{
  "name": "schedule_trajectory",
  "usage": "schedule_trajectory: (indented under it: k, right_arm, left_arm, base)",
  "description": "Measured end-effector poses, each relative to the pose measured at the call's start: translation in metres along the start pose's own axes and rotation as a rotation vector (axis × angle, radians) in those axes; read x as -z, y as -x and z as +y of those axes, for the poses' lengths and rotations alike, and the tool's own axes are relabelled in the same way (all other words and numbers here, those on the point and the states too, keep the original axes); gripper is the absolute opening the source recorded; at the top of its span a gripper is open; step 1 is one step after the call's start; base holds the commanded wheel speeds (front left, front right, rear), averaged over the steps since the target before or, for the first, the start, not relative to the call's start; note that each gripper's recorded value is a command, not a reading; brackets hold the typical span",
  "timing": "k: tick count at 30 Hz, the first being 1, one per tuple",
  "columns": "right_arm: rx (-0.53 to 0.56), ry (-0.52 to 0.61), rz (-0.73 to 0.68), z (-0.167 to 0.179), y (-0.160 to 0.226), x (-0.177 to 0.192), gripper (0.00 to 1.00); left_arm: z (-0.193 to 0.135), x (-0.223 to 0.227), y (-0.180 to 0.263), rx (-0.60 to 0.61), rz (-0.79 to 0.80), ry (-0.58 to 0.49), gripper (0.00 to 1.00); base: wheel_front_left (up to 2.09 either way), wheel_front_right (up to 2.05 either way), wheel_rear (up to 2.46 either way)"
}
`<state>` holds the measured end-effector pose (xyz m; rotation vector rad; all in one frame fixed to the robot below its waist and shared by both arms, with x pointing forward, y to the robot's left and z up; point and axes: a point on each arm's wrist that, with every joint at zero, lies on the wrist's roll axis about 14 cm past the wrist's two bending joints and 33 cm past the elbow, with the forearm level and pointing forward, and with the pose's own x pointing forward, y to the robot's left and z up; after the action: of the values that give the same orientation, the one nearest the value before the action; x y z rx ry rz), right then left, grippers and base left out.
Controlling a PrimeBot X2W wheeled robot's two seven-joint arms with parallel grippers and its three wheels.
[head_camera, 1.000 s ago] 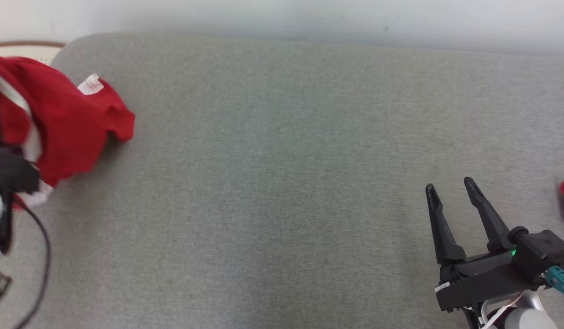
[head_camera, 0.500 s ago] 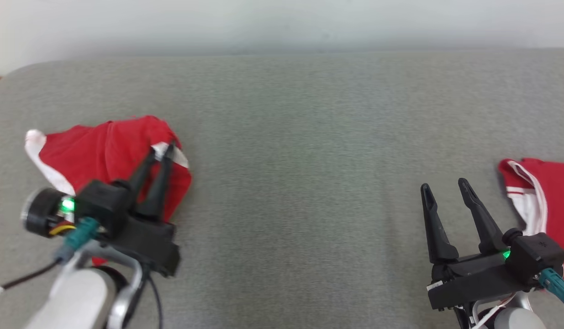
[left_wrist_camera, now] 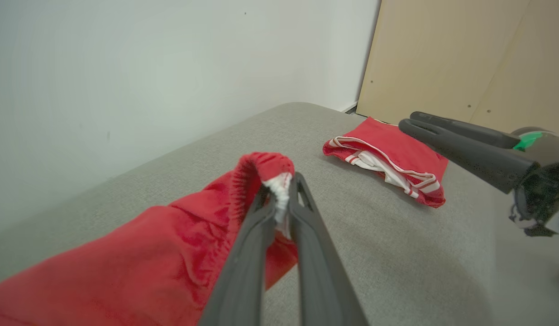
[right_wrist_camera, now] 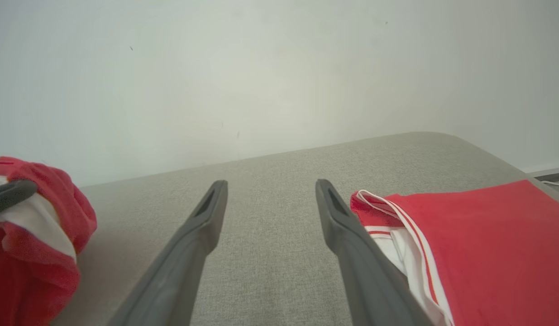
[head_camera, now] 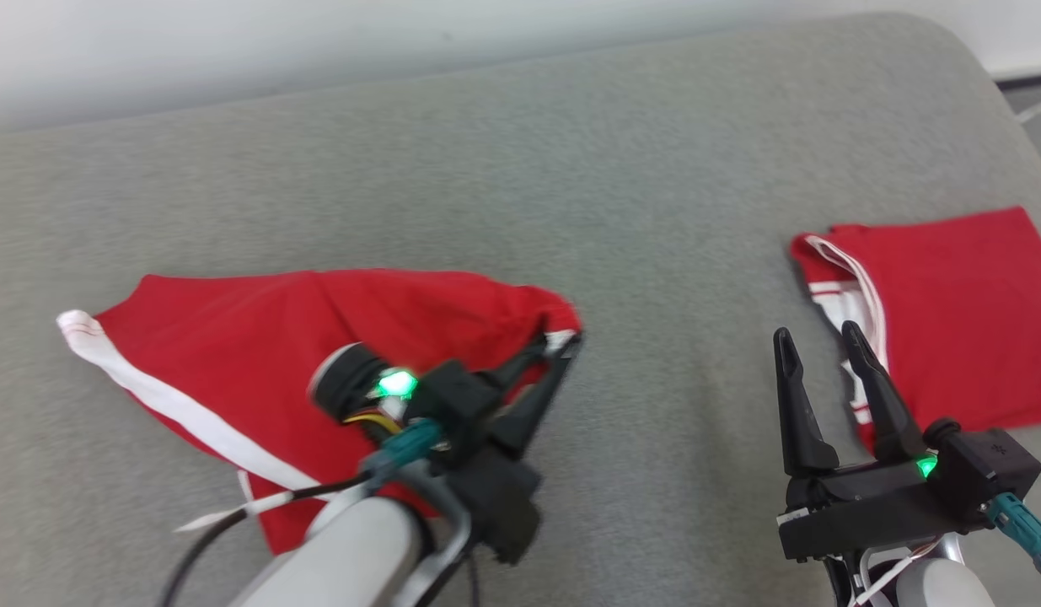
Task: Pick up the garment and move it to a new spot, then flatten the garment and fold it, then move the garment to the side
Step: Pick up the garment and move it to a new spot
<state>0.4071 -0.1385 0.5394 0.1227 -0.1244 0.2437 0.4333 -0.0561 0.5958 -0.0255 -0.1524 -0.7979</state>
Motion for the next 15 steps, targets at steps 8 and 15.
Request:
schedule_trajectory:
  k: [8, 15]
  right_arm:
    - [0.128, 0.014, 0.023, -0.038, 0.016, 0.009, 1.00]
    - [0.203, 0.023, 0.051, -0.058, 0.027, 0.019, 1.00]
  left_arm:
    - [-0.077, 0.018, -0.055, 0.264, -0.018, 0.089, 0.00]
    - [-0.087, 0.050, -0.086, 0.299, 0.014, 0.169, 0.00]
  base:
    - [0.00, 0.00, 0.00]
    - [0.00, 0.00, 0.00]
